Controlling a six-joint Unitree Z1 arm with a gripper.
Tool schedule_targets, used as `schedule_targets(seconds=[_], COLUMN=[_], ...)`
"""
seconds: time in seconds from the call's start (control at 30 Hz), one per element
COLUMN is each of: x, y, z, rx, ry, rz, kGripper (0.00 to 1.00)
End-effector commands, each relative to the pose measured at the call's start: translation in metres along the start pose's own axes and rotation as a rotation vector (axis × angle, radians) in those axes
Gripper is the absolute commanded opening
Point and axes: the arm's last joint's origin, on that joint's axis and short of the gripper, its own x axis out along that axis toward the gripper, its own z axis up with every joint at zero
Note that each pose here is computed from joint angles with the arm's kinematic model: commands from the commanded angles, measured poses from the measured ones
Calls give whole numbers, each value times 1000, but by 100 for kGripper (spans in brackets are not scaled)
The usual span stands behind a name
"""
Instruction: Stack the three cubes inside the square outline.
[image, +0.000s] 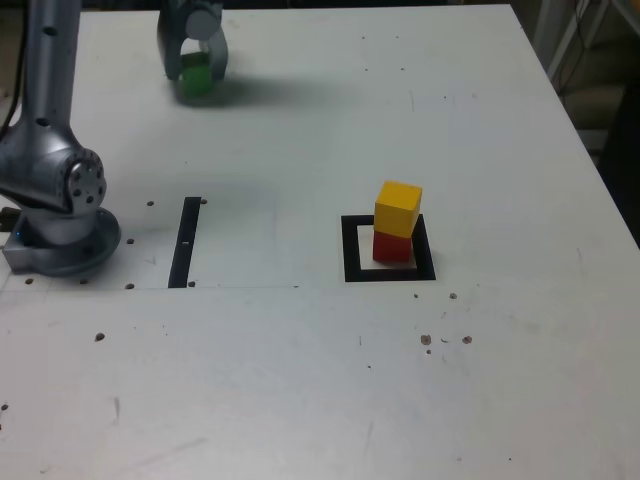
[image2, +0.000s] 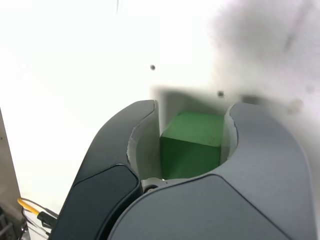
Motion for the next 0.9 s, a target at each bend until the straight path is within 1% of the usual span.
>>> schedule_targets(seconds=[0.0,0.13,0.23,0.5,0.63,0.73,0.87], x=[-10,-27,-40,-70,-82,-90,-100], y=[-6,-26,-41,-81,-101,-117,-139], z=[0,3,5,11,13,17,22], rx=[9,41,69,150,183,212,250], ry=[-11,-21,-37,-103,-131,-139,-137], rz=[8,22,28,8,4,9,19], kGripper=[30,29,29,29,29,29,29])
